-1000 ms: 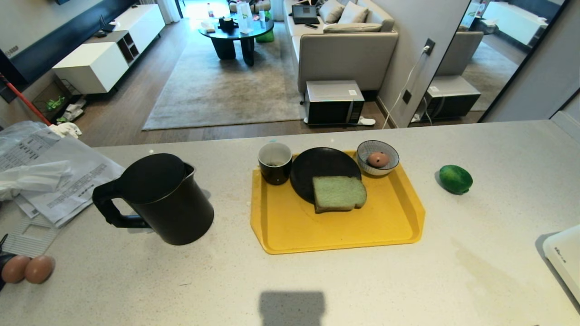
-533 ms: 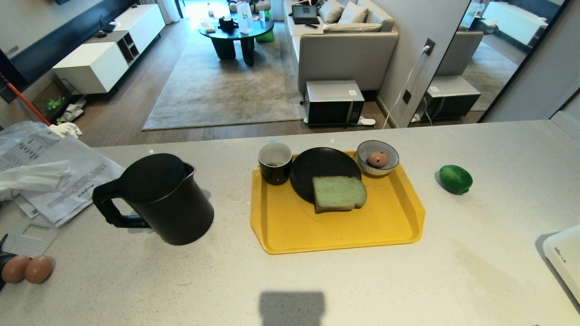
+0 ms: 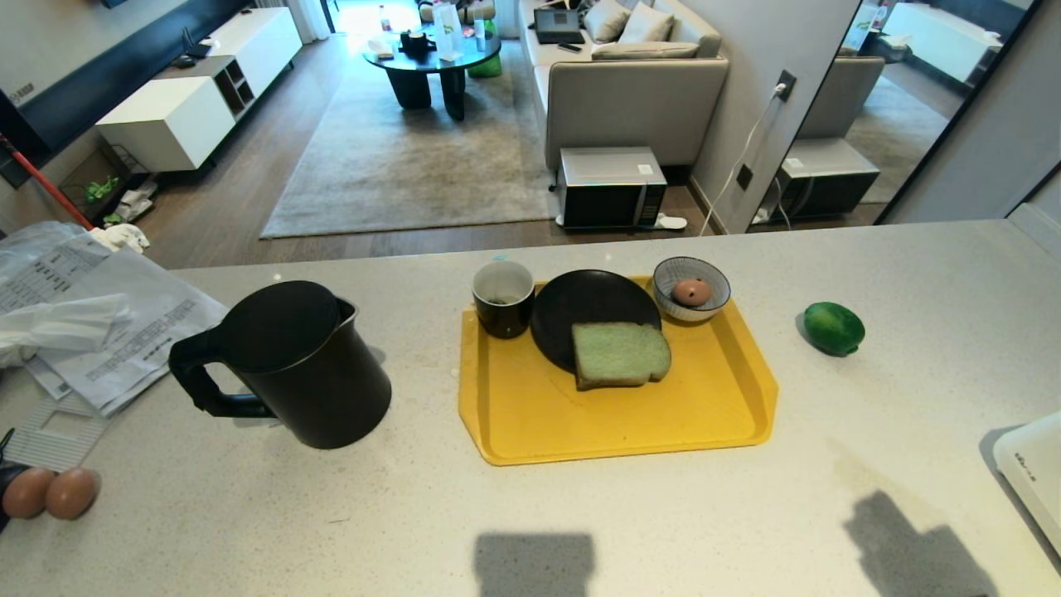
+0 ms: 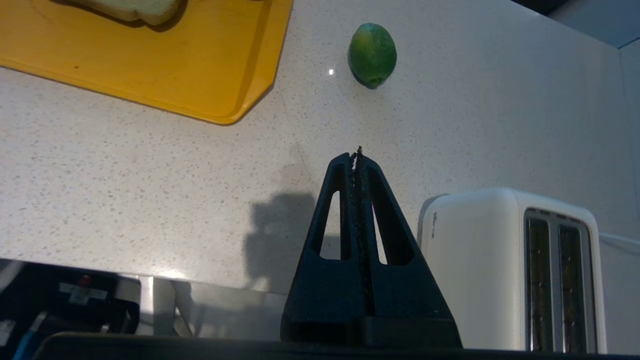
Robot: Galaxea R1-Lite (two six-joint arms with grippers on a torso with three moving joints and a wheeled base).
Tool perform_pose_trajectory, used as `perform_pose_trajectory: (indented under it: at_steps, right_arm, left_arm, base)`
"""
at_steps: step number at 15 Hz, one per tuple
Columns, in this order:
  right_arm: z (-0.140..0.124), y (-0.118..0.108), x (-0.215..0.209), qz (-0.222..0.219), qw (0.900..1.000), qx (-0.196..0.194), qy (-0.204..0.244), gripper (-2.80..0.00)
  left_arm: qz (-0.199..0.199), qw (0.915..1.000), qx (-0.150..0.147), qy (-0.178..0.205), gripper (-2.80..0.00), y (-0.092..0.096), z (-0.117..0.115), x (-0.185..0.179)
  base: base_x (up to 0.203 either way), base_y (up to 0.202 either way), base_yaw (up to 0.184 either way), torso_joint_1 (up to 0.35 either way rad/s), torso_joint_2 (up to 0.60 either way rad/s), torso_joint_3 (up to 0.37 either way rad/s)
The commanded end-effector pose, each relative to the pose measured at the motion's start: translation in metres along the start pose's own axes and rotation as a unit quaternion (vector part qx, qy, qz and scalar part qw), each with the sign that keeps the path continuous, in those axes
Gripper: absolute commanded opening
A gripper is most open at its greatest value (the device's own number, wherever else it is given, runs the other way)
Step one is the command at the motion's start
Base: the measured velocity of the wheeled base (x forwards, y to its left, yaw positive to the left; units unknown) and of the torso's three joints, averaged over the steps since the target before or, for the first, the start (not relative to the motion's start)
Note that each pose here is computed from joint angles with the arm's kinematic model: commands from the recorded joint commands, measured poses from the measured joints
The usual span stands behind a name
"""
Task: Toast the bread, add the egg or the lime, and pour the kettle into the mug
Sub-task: Put the fruit on a plate
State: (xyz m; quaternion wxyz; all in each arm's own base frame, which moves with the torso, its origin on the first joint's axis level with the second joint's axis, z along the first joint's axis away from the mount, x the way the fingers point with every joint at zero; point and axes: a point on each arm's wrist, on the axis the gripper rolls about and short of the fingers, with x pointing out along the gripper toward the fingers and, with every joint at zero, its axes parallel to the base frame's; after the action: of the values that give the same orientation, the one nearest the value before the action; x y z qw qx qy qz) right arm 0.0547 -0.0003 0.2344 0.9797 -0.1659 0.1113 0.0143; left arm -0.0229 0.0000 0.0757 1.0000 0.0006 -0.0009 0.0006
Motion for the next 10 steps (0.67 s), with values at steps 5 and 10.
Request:
perform_pose_trajectory:
  at_steps: [5, 10]
  right_arm:
    - [0.026, -0.004, 0.148, 0.056, 0.989, -0.047, 0.13, -2.8]
    - [0.04, -0.006, 0.202, 0.008, 0.982, -0.099, 0.16, -2.8]
  left_arm:
    - [0.0, 1.0, 0.0, 0.0, -2.8, 0.0, 0.0, 0.0]
    - [0.0, 1.0, 0.0, 0.001, -2.8, 0.0, 0.0, 0.0]
  base:
    - [0.0, 0.0, 0.0, 0.0, 0.0, 0.0]
    - [0.0, 0.0, 0.0, 0.0, 0.0, 0.0]
